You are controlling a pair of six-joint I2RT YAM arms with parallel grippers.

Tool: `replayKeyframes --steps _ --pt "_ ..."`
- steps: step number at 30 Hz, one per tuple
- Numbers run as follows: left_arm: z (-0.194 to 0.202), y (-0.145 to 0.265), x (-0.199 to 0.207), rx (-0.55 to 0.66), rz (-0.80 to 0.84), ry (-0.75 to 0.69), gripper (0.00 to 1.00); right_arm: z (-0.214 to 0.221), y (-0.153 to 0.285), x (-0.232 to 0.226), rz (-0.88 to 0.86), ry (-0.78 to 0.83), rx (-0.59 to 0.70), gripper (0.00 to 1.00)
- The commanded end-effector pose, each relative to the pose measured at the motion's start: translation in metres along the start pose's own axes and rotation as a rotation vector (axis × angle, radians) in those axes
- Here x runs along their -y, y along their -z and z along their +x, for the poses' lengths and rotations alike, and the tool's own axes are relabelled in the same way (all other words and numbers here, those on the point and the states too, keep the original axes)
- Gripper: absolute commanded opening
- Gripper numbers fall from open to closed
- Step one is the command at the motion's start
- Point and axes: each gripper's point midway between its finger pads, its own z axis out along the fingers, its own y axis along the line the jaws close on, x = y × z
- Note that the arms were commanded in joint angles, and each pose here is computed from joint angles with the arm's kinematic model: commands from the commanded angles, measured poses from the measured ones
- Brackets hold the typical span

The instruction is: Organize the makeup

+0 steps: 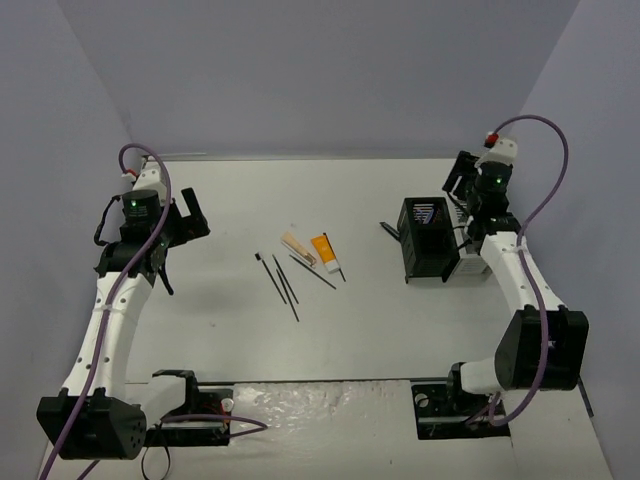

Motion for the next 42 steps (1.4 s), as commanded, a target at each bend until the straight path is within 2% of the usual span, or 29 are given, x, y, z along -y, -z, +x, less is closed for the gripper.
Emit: replayKeyframes --steps 1,7,15,24,36,42 --pt "-0.029 0.008 0.006 0.086 0.019 0.015 0.97 -0.003 0.059 -0.158 -0.509 0.241 -0.076 0.61" --pt "-0.028 0.008 0.004 0.088 0.011 0.012 0.97 0.090 0.101 -0.270 -0.783 0.460 -0.264 0.54" --pt "-0.026 0.004 0.005 0.078 0.014 0.016 0.97 0.186 0.117 -0.344 -0.911 0.610 -0.398 0.37" --pt "-0.024 0.001 0.004 0.068 0.016 0.026 0.97 0.240 0.104 -0.373 -0.923 0.667 -0.465 0.34" --pt "-0.026 0.001 -0.003 0.073 -0.002 0.037 0.97 0.265 0.071 -0.389 -0.866 0.701 -0.476 0.31" --pt "-0.027 0.001 -0.004 0.074 -0.002 0.040 0.97 0.283 0.062 -0.381 -0.837 0.720 -0.521 0.29"
